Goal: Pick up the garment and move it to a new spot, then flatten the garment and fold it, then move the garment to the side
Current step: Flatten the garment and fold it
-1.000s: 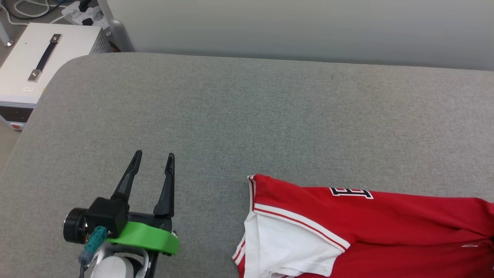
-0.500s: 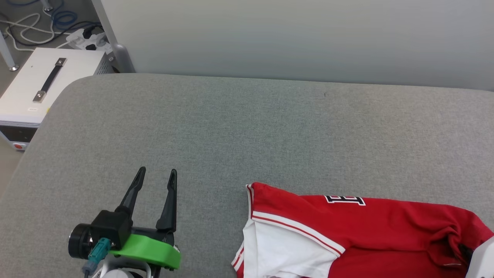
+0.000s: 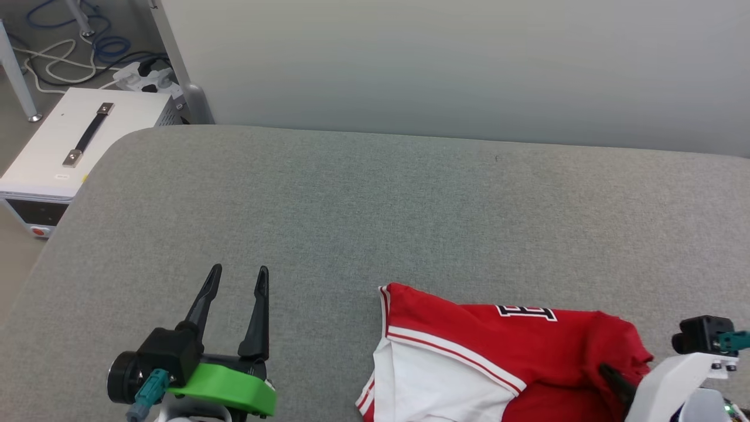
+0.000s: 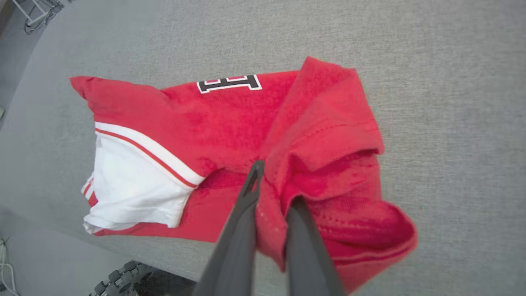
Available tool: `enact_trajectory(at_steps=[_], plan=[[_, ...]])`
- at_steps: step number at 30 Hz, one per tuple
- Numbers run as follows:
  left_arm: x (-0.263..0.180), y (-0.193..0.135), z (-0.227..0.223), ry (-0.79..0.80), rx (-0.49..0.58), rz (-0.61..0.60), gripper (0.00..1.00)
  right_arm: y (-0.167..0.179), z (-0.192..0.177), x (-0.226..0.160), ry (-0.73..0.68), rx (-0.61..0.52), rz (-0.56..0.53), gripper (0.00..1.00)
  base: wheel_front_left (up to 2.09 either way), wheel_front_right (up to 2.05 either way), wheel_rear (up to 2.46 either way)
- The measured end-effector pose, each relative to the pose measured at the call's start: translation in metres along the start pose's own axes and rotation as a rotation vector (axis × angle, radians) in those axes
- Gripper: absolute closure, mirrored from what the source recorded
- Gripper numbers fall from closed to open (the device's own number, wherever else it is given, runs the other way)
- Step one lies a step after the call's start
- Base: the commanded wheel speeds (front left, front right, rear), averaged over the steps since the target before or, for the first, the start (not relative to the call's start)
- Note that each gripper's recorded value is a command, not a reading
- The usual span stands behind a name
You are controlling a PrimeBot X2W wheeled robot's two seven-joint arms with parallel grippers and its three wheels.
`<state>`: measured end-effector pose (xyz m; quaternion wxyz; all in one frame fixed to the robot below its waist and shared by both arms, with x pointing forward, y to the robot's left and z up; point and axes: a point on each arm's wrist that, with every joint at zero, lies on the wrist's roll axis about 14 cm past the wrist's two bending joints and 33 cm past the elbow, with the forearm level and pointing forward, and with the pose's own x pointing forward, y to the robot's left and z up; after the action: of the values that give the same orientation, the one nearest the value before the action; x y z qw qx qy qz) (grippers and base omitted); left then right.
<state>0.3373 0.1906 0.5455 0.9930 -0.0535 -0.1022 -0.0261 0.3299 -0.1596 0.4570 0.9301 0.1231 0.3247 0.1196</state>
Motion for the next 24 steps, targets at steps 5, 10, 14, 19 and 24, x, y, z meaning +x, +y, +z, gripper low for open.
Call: enact_trajectory(at_steps=[5, 10, 14, 19, 24], plan=[[-0.004, 0.004, -0.001, 0.004, -0.002, 0.016, 0.00, 0.051, 0.001, 0.009, -0.018, 0.061, 0.151, 1.00, 0.00, 0.00, 0.00], [-0.007, 0.009, -0.002, 0.010, -0.007, 0.036, 0.00, 0.089, 0.008, 0.017, -0.053, 0.125, 0.299, 1.00, 0.00, 0.00, 0.00], [-0.010, 0.015, -0.004, 0.018, -0.004, 0.055, 0.00, 0.113, 0.012, 0.029, -0.094, 0.183, 0.386, 1.00, 0.00, 0.00, 0.00], [-0.015, 0.022, -0.006, 0.028, -0.003, 0.079, 0.00, 0.145, -0.002, 0.045, -0.061, 0.230, 0.474, 1.00, 0.00, 0.00, 0.00], [-0.020, 0.027, -0.009, 0.039, -0.002, 0.096, 0.00, 0.163, -0.023, 0.062, 0.006, 0.225, 0.498, 1.00, 0.00, 0.00, 0.00]])
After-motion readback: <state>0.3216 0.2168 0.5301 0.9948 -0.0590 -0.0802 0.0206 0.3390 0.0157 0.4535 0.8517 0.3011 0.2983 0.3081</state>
